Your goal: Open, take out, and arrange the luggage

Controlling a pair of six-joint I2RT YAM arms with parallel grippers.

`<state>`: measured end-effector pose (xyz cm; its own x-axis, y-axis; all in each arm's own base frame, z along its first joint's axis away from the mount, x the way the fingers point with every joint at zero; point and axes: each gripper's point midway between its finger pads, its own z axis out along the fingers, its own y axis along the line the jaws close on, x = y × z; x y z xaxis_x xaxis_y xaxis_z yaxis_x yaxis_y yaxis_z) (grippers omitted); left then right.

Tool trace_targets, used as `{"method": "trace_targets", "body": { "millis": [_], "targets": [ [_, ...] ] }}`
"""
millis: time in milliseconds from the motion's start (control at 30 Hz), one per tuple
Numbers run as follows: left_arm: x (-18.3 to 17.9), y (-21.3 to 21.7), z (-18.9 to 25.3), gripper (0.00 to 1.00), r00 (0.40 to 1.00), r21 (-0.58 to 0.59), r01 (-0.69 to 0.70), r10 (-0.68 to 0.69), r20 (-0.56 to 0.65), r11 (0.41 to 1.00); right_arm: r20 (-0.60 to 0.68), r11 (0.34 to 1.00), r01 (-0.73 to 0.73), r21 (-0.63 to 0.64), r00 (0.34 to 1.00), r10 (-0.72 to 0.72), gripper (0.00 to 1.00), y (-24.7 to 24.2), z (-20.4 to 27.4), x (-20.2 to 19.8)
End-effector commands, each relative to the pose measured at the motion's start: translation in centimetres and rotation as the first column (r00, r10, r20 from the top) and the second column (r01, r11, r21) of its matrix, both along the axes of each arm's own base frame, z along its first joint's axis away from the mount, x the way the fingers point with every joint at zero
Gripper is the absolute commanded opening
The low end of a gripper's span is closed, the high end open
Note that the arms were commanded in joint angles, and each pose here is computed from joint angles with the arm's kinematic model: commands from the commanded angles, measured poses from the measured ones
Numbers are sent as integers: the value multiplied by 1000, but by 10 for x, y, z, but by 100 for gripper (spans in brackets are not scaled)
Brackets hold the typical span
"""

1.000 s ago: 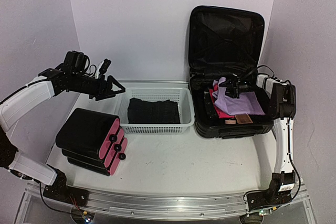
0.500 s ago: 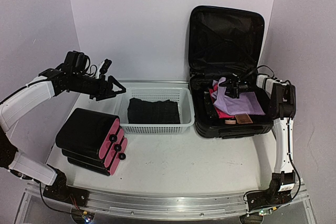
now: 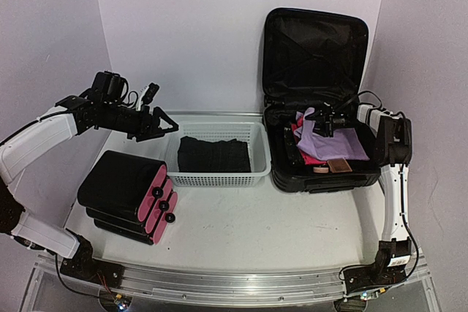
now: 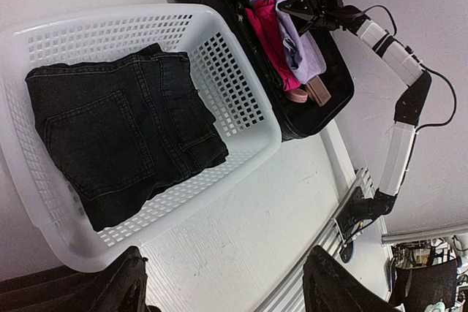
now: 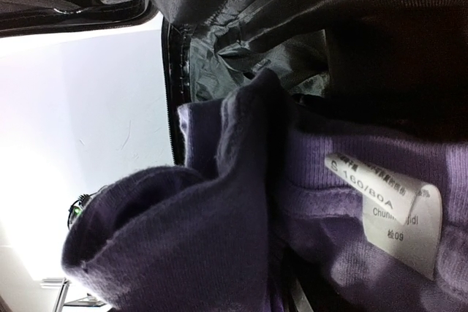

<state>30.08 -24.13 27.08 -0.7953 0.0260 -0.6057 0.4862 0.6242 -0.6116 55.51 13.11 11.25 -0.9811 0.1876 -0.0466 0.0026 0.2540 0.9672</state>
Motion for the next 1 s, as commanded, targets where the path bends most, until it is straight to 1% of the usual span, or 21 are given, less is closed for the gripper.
{"method": "trace_targets", "body": {
  "millis": [0,167,267,467,533,633,767,867,933,967],
  "targets": [
    [5,-6,23,74,997,-35,5,-3,72,999,40,1000,2,1,999,-2,50,-4,1,7],
    [4,-7,23,74,997,-34,8,-5,74,999,40,1000,4,-1,999,-4,51,-4,0,8],
    [4,-8,23,74,997,-33,9,-7,75,999,39,1000,5,-1,999,-5,54,-4,-1,9],
    [5,-8,22,74,997,-31,11,-9,73,999,35,1000,5,0,999,-5,54,-4,-3,9],
    [4,-8,22,74,997,-32,12,-9,73,999,30,1000,6,1,1000,-6,51,-4,-4,9],
    [5,-9,22,74,997,-30,12,-10,72,999,23,1000,5,8,1000,-5,43,-4,-5,9],
    [4,-10,21,74,997,-30,15,-13,71,999,20,1000,3,12,1000,-4,41,-3,-4,9],
    [4,-10,21,74,997,-30,17,-14,70,999,24,1000,-2,29,1000,1,35,-2,4,8],
    [4,-11,21,74,997,-30,19,-17,70,999,24,999,-4,39,1000,3,28,-1,10,8],
    [4,-12,21,74,997,-30,20,-17,71,999,24,999,-7,48,1000,6,27,-1,13,7]
  ]
}}
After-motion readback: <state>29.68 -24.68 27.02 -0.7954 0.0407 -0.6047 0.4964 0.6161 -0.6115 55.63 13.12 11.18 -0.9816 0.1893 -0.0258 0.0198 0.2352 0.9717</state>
